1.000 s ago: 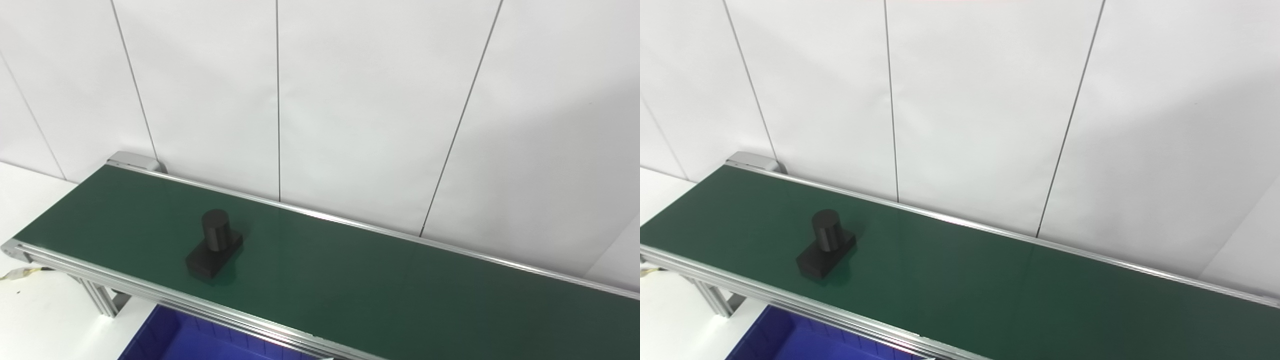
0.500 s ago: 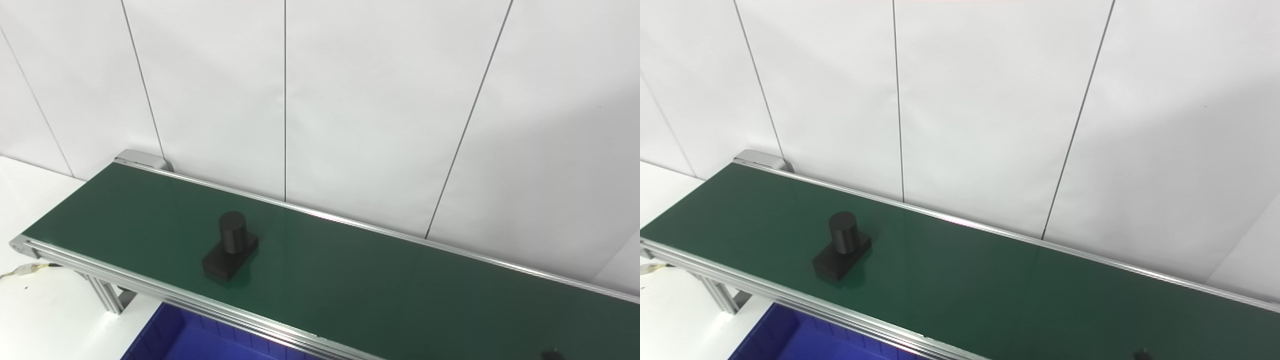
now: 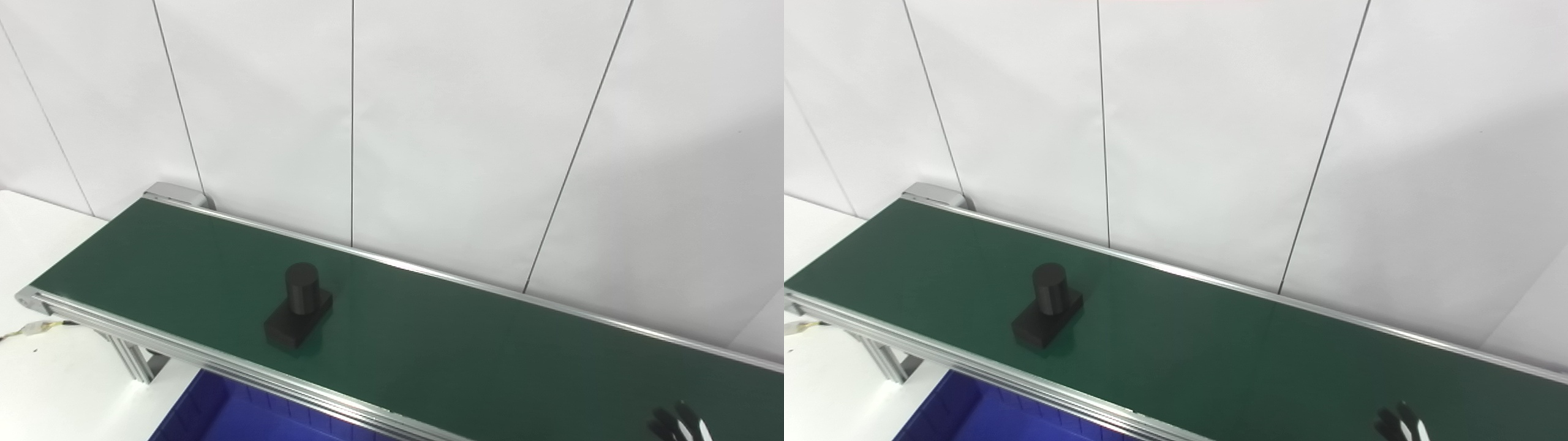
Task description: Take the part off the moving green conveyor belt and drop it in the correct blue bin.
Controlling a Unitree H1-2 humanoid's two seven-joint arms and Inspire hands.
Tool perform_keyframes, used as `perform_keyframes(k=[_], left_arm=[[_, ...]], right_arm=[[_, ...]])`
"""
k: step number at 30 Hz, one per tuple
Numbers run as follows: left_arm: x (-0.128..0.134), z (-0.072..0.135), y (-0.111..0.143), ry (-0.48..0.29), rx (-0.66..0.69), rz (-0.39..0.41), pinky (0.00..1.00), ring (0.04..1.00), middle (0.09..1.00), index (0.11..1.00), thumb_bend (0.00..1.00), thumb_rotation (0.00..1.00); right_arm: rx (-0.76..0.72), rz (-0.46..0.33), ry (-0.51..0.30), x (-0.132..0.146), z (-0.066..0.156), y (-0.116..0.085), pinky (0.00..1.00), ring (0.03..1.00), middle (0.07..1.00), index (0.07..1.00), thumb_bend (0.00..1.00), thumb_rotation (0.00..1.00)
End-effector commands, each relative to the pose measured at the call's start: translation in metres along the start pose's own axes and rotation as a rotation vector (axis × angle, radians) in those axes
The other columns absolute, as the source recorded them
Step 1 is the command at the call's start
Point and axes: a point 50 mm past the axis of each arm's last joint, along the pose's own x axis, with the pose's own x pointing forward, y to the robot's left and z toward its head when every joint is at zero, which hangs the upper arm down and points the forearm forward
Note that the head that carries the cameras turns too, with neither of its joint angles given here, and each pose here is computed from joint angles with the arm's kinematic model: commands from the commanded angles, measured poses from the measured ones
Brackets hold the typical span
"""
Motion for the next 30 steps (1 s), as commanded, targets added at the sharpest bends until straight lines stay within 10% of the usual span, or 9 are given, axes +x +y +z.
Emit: perform_keyframes(k=[1,8,30], left_arm=[[0.005,0.011,0.004,-0.069,-0.003,0.025,0.71,0.809,0.845,0.816,0.96,0.2],[0.007,0.009,0.004,-0.064,-0.007,0.029,0.72,0.805,0.842,0.806,0.97,0.2],[0.007,0.003,0.023,-0.054,-0.004,-0.007,0.75,0.839,0.865,0.829,0.97,0.22]], right_arm=[[-0.007,0.008,-0.043,0.013,0.007,-0.001,0.89,0.836,0.871,0.941,0.76,0.49],[-0.021,0.058,-0.047,0.039,0.003,0.001,0.81,0.828,0.879,0.934,0.76,0.59],[-0.068,0.08,-0.022,0.099,0.007,0.03,0.73,0.768,0.819,0.855,0.81,0.42]])
